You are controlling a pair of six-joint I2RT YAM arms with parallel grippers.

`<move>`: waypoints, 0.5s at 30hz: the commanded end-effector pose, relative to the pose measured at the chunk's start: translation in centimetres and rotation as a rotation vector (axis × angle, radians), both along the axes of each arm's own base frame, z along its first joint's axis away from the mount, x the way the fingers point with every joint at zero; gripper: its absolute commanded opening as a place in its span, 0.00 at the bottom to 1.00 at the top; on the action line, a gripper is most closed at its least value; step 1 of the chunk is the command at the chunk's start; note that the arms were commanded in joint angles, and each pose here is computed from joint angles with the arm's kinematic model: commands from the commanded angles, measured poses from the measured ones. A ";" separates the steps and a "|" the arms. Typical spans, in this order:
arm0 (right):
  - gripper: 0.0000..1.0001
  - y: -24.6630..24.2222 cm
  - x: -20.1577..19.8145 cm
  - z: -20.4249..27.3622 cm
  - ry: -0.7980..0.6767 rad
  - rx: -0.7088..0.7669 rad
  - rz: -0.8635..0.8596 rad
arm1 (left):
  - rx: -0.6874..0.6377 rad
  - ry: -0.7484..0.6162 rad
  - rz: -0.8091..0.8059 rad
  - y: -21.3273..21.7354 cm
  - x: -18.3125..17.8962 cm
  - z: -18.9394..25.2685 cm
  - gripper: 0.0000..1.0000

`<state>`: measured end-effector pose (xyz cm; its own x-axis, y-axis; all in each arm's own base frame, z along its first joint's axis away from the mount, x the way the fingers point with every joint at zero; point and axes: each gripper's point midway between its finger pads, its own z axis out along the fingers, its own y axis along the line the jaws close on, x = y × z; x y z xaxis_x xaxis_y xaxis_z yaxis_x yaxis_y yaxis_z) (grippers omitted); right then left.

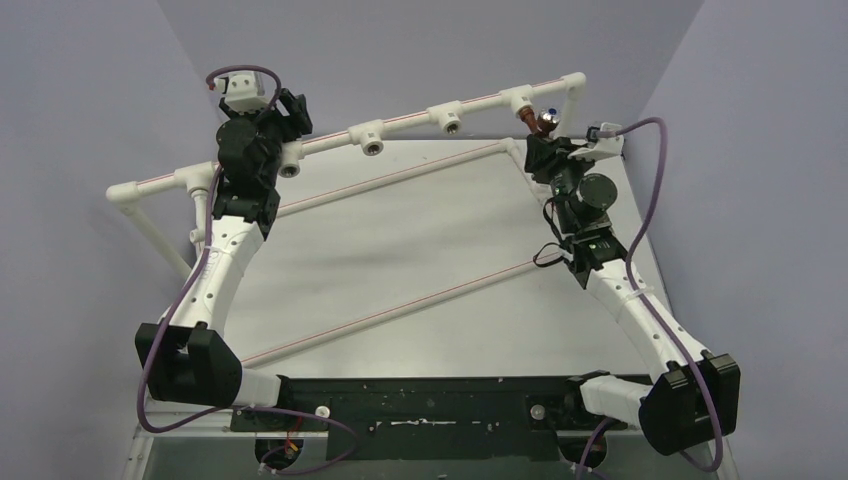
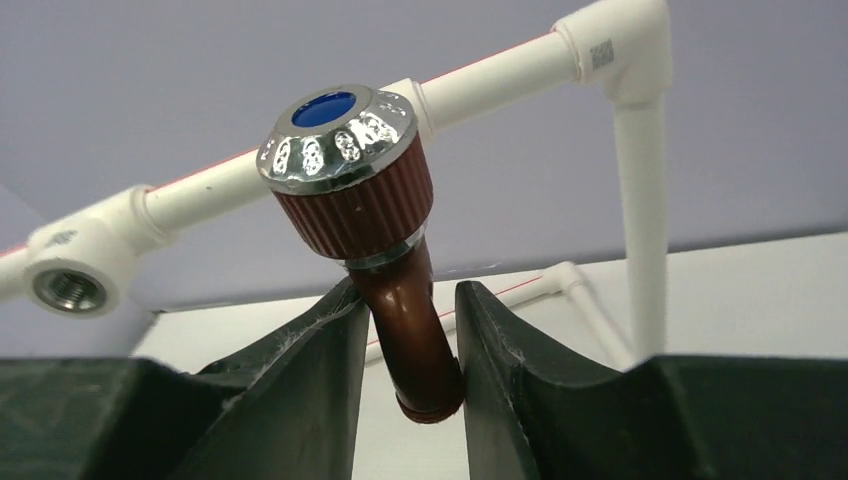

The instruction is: Install the water faucets

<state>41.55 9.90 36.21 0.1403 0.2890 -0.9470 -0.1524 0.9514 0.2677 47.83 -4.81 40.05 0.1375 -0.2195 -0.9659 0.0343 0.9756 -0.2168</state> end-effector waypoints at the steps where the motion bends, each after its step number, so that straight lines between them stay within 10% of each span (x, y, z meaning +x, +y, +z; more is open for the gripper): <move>1: 0.00 -1.2 -1.8 6.2 -0.155 0.443 0.040 | 0.073 0.363 -0.059 -1.2 0.3 -12.4 0.66; 15: 0.00 0.2 -2.3 4.8 -0.022 1.109 0.208 | 0.074 0.369 -0.058 -1.2 0.3 -12.6 0.67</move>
<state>40.68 10.99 36.42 -0.0005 0.8978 -0.4403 -0.1893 0.4323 0.8816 47.84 -4.85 39.97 0.1342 -0.2203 -0.9662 0.0352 0.9754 -0.2175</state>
